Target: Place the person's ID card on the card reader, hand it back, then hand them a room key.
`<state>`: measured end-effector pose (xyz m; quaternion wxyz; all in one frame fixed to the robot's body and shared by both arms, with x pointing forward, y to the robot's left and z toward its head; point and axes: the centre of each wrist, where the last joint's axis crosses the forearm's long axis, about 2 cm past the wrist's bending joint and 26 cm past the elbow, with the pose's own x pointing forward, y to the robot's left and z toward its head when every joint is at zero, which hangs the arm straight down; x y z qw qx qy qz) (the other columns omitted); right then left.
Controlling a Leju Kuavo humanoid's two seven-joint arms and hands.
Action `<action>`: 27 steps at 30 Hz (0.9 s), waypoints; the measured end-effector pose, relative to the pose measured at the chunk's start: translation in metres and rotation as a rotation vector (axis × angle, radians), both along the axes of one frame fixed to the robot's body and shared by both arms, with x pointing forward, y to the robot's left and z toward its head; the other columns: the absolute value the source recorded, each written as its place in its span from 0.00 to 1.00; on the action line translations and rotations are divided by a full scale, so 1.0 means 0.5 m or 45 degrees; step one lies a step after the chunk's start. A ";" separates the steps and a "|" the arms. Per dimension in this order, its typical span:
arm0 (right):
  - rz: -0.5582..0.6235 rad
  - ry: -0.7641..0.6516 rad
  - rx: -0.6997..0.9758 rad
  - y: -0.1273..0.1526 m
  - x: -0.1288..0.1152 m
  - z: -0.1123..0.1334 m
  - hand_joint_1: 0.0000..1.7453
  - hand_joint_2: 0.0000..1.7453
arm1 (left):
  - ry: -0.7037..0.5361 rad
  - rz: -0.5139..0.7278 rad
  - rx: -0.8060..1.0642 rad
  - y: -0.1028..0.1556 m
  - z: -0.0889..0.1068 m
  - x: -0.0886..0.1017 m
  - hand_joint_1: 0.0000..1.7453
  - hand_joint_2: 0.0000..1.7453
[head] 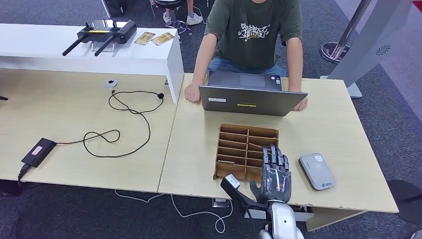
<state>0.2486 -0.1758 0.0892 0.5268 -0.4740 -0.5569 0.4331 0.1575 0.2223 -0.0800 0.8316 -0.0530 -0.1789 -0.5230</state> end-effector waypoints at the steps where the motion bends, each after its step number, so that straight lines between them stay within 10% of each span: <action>1: 0.000 0.000 0.000 0.000 0.000 0.000 0.00 1.00 | 0.000 0.000 0.000 0.000 0.000 0.000 0.00 0.00; 27: -0.066 -0.007 -0.086 -0.013 0.012 0.002 0.00 1.00 | -0.009 0.010 -0.005 0.005 -0.002 -0.004 0.00 0.00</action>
